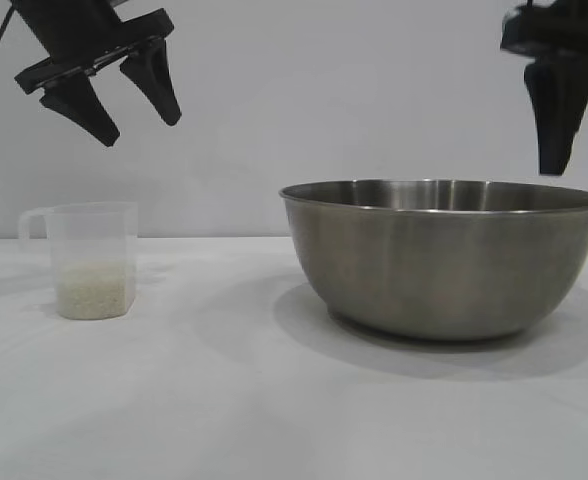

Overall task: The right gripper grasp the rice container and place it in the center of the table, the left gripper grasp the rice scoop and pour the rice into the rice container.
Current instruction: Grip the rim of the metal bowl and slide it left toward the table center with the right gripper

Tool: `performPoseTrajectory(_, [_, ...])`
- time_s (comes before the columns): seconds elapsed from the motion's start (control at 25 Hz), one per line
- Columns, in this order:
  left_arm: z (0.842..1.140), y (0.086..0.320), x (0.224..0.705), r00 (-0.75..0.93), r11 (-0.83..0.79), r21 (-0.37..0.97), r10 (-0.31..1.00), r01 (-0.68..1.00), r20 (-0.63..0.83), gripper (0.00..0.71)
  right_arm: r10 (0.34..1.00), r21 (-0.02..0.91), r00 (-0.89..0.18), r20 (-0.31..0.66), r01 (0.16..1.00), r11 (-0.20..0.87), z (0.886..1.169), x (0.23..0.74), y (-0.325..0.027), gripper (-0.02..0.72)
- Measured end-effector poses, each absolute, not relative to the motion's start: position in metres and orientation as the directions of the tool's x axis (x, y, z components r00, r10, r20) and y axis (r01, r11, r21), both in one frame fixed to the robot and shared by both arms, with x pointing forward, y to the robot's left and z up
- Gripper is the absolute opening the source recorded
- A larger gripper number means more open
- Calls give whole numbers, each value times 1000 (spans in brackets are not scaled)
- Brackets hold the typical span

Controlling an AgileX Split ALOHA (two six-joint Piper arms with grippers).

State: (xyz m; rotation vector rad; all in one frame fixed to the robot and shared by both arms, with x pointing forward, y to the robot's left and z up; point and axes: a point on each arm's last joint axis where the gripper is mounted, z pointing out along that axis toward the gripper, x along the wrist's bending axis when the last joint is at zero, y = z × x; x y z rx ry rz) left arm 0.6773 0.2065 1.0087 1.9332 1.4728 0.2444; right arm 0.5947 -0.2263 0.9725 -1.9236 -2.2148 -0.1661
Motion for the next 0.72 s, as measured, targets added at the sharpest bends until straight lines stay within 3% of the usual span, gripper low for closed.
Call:
performPoseTrajectory(0.36, [1009,207,677,340,-124,616,907,778,-248,517,966,-40,-118,232,991,130,943,607,-224,496])
performPoseTrajectory(0.6, [1009,207,677,340,-124,616,907,778,-248,517,966,-24,-114,230,992,122,936,613,-223,144])
performPoseTrajectory(0.72, [1009,207,677,340,-124,616,907,778,-248,517,966,-10,-116,230,993,121,937,617,-223,32])
